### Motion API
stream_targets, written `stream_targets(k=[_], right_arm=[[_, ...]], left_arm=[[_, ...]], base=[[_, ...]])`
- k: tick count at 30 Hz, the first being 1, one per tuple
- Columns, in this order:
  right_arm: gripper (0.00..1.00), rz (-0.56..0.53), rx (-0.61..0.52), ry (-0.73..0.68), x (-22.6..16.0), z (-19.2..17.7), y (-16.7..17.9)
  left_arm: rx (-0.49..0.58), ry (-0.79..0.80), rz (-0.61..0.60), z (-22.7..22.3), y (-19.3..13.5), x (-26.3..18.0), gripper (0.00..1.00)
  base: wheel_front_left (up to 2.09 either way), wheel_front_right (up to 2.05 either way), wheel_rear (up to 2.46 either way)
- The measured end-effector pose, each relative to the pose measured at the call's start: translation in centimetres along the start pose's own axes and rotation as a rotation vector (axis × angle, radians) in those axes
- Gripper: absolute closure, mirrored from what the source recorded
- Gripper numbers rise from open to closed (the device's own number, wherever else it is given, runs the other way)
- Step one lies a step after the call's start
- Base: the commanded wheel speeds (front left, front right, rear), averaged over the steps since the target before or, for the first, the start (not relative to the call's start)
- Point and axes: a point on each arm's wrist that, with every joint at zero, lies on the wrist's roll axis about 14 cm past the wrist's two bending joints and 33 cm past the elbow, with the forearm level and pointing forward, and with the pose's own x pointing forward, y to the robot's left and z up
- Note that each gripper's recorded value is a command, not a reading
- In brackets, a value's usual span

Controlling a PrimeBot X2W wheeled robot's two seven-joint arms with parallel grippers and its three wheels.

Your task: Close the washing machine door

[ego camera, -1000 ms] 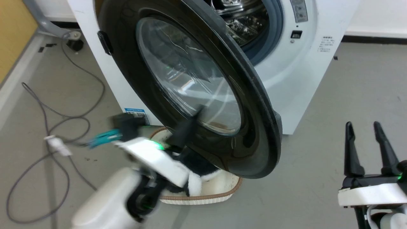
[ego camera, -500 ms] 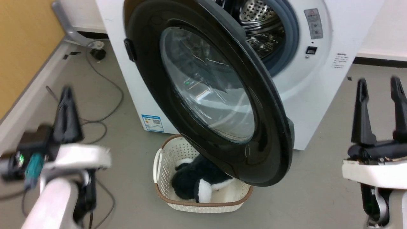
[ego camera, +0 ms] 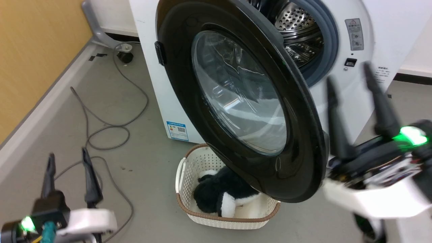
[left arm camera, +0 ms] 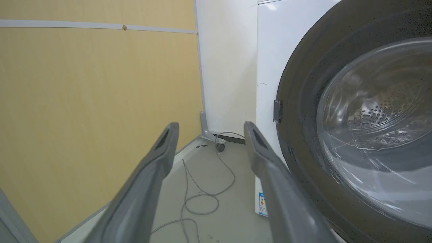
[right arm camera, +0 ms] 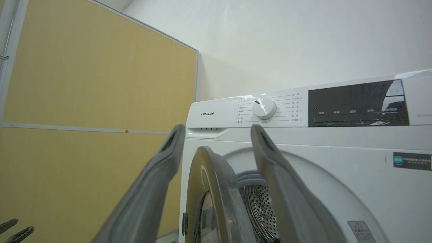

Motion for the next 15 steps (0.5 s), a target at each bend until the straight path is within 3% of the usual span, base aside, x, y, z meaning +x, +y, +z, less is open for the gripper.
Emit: stream_targets(k=[1,2,3,10,15], right_arm=[[0.24,0.034,0.014,0.009,0.0,-0.3,1.0],[0.73,0.078,0.024,0.025,-0.1,-0.7,2.0],[1.0,0.122,0.03,0.043,-0.3,-1.1,3.1],[1.0,0.346,0.041,0.291,-4.7,-7.1,7.5],[1.0,0.31,0.022,0.451,-7.9,-11.0,5.9]], left_arm=[[0.01,0.009,-0.004,-0.3,0.1,-0.5,0.0],[0.02,0.021,-0.013,-0.7,0.1,-0.9,0.0],[0.023,0.031,-0.016,-1.0,0.1,-1.2,0.0],[-0.008,0.057,-0.065,-1.7,-1.4,-2.4,0.0],[-0.024,0.062,-0.088,-1.9,-2.5,-2.5,0.0]], base=[[0.0,0.0,0.0],[0.0,0.0,0.0],[0.0,0.0,0.0],[0.0,0.0,0.0],[0.0,0.0,0.0]])
